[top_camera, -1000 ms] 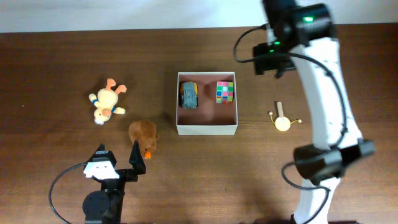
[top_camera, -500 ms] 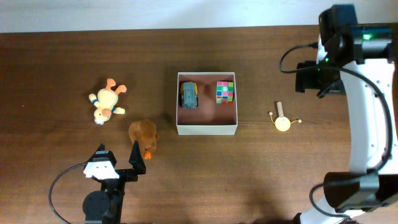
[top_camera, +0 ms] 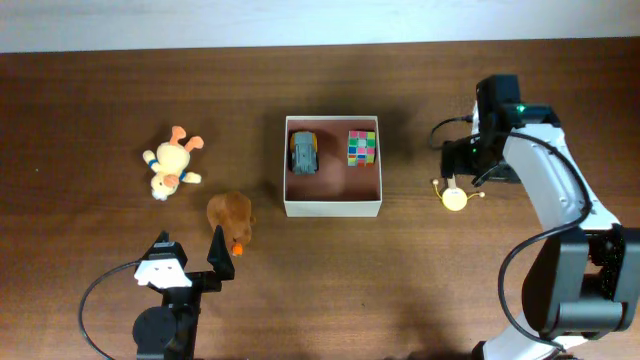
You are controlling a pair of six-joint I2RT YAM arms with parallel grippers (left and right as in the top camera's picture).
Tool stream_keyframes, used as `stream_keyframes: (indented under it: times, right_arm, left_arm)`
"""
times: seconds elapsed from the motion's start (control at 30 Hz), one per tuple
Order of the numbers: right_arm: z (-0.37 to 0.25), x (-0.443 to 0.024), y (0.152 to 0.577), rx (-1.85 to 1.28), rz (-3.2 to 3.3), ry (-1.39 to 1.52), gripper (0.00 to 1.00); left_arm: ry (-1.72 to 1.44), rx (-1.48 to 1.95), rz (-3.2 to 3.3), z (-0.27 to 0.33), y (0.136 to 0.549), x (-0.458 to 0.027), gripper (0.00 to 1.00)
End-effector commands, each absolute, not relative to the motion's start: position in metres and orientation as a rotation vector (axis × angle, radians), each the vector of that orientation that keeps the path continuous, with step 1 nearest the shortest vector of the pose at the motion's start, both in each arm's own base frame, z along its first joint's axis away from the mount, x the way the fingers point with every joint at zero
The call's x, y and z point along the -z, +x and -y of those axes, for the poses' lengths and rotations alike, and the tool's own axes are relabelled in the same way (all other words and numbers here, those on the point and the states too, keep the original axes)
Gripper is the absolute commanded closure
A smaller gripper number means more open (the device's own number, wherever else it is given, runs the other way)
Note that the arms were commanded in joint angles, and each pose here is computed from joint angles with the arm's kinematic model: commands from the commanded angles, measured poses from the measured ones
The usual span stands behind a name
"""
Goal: Pack container
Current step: 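Raise the right gripper and move it right toward the wooden toy, then lower the right gripper around the wooden toy's upright peg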
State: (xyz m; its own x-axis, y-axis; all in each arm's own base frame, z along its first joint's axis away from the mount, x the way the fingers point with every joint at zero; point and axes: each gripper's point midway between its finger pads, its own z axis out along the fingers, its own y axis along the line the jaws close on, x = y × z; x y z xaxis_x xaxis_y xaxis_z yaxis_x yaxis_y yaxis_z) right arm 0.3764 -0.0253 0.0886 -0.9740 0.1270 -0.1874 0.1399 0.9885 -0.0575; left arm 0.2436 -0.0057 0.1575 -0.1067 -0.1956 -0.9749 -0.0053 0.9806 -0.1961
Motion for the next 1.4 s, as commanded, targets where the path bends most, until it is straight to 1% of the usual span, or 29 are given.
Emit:
stream_keyframes:
  times: [0.0, 0.23, 0.33, 0.5, 0.6, 0.73, 0.77, 1.0, 1.17, 1.37]
  right_arm:
    - [0.018, -0.070, 0.380, 0.040, -2.936, 0.137, 0.04]
    - [0.026, -0.060, 0.398, 0.095, -2.861, 0.134, 0.02]
    - [0.026, -0.062, 0.407, 0.105, -2.831, 0.055, 0.02]
    - [0.026, -0.057, 0.407, 0.111, -2.844, -0.002, 0.02]
    - [0.023, -0.049, 0.405, 0.090, -2.864, -0.004, 0.04]
    - [0.023, -0.031, 0.401, 0.085, -2.913, -0.009, 0.12]
    - [0.022, -0.024, 0.399, 0.084, -2.934, -0.012, 0.17]
    - [0.018, 0.005, 0.392, 0.047, -3.007, -0.012, 0.25]
    - [0.017, 0.007, 0.392, 0.035, -3.009, -0.012, 0.33]
    - [0.017, 0.007, 0.392, 0.034, -3.012, -0.011, 0.55]
  left_arm:
    - [-0.133, 0.152, -1.674, 0.006, 0.244, -0.156, 0.01]
    - [-0.133, 0.152, -1.674, 0.006, 0.244, -0.156, 0.01]
    - [-0.133, 0.152, -1.674, 0.006, 0.244, -0.156, 0.01]
    - [-0.133, 0.152, -1.674, 0.006, 0.244, -0.156, 0.01]
    - [-0.133, 0.152, -1.674, 0.006, 0.244, -0.156, 0.01]
    - [-0.133, 0.152, -1.674, 0.006, 0.244, -0.156, 0.01]
    - [-0.133, 0.152, -1.674, 0.006, 0.244, -0.156, 0.01]
    - [-0.133, 0.152, -1.674, 0.006, 0.244, -0.156, 0.01]
    - [-0.133, 0.152, -1.674, 0.006, 0.244, -0.156, 0.01]
    - [-0.133, 0.152, -1.674, 0.006, 0.244, -0.156, 0.01]
